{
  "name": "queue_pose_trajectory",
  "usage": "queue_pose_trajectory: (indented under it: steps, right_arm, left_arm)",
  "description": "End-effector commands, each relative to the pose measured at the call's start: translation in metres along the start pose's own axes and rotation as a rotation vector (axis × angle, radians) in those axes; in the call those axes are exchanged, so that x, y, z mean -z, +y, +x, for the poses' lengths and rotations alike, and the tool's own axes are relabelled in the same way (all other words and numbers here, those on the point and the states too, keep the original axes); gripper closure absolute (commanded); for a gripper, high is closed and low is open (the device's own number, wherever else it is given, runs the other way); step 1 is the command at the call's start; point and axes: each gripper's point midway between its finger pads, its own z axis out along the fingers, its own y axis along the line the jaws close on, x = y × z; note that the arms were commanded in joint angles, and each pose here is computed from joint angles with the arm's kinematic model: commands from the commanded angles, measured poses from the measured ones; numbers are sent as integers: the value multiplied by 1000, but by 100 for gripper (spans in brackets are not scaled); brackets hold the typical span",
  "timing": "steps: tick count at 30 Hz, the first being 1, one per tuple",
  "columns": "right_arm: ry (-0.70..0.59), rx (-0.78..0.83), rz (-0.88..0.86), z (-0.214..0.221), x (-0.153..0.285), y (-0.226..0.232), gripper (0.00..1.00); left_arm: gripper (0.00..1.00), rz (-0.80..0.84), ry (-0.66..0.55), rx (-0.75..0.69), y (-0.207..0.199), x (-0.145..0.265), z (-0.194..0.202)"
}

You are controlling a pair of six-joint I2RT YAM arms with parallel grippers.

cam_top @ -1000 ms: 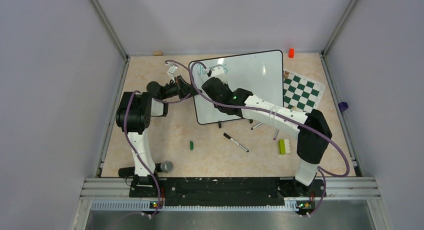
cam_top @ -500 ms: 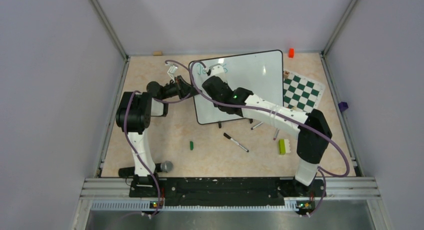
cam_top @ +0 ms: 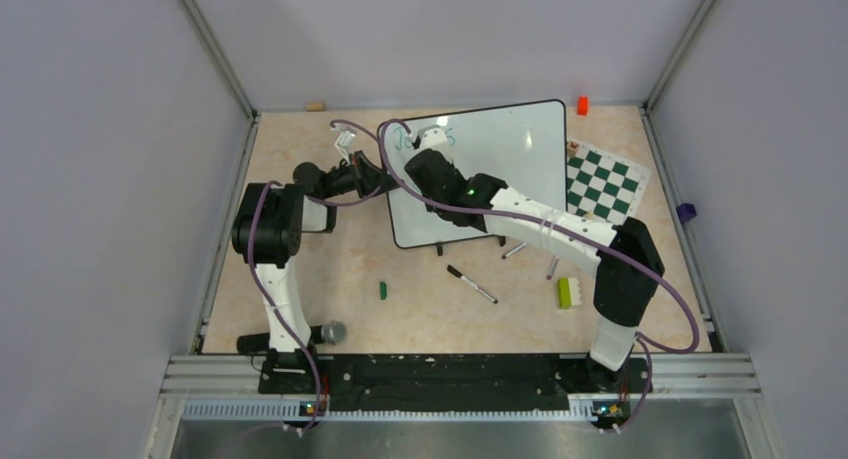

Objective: Write a sentence on the whiteboard

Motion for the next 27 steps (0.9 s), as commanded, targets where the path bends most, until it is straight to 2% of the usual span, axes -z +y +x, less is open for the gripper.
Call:
queue_pose_trajectory:
  steps: [1, 16, 27]
  right_arm:
    - [-33, -28, -54, -18, -5, 9, 100]
    - [7, -27, -61, -8, 2, 6, 100]
    - [-140, -101, -133, -39, 51, -12, 100]
  left_arm:
    - [100, 152, 158, -175, -19, -3, 40]
    - [100, 153, 158, -176, -19, -3, 40]
    - [100, 154, 159, -177, -20, -2, 40]
